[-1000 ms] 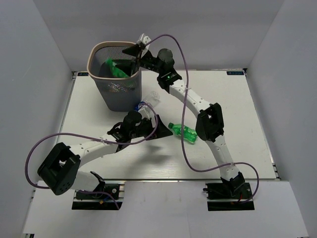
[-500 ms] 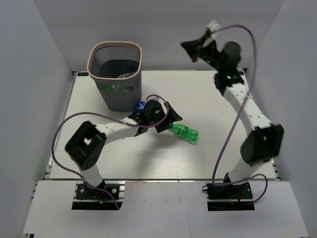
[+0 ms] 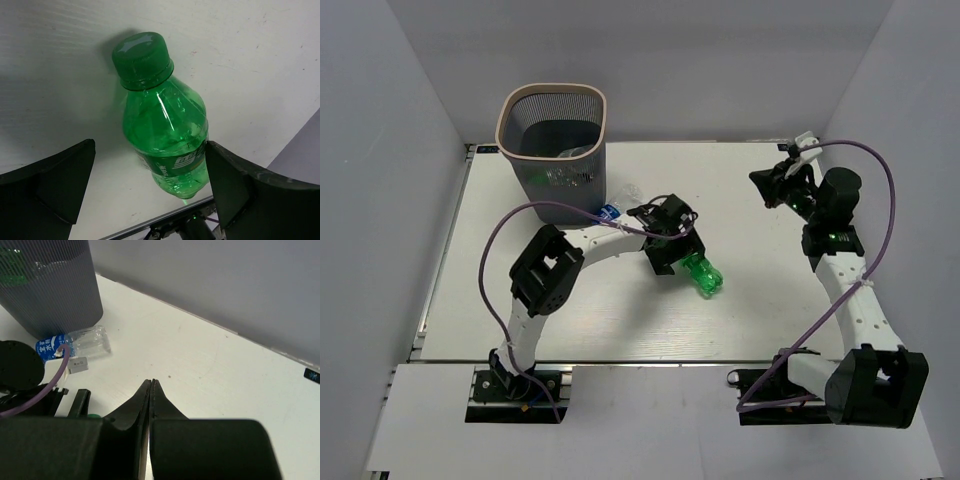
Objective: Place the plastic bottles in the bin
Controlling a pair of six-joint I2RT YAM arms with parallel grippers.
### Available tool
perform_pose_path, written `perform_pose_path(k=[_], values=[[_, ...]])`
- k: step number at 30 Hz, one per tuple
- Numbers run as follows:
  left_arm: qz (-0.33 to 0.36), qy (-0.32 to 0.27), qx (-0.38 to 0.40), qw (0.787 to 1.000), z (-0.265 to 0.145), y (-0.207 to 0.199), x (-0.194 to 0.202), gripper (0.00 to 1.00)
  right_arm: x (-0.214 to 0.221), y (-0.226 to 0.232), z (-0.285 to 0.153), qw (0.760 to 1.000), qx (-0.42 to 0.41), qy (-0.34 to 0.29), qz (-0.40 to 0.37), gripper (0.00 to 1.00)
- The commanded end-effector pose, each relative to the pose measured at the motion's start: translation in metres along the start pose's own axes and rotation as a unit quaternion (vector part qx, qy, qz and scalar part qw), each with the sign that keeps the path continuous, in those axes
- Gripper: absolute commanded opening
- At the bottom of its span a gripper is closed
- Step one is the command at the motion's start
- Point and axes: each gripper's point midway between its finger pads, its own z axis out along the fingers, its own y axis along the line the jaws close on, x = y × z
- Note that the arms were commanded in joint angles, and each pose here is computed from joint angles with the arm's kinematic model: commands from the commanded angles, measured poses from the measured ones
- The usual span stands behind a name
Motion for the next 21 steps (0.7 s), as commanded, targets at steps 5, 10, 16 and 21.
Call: perform_pose_path(k=[5,10,16,21], values=[[0.054,0.033,-0.085,0.994,0.006,0.002,0.011,1.00,0.003,-0.007,-0.015,1.000,0.005,-0.009,0.023,0.00],[0.084,0.036,-0.102,0.991,0.018,0.004,0.018,0.96,0.018,-0.001,-0.019,0.999,-0.008,0.006,0.053,0.05],[0.114,-0.008,-0.094,0.989,0.002,0.005,0.003,0.42,0.034,0.007,-0.023,0.998,-0.031,0.029,0.042,0.52],[0.308,-0.190,-0.032,0.932,-0.093,-0.061,-0.076,0.20,0.050,0.009,-0.029,0.997,-0.032,0.050,0.040,0.40]])
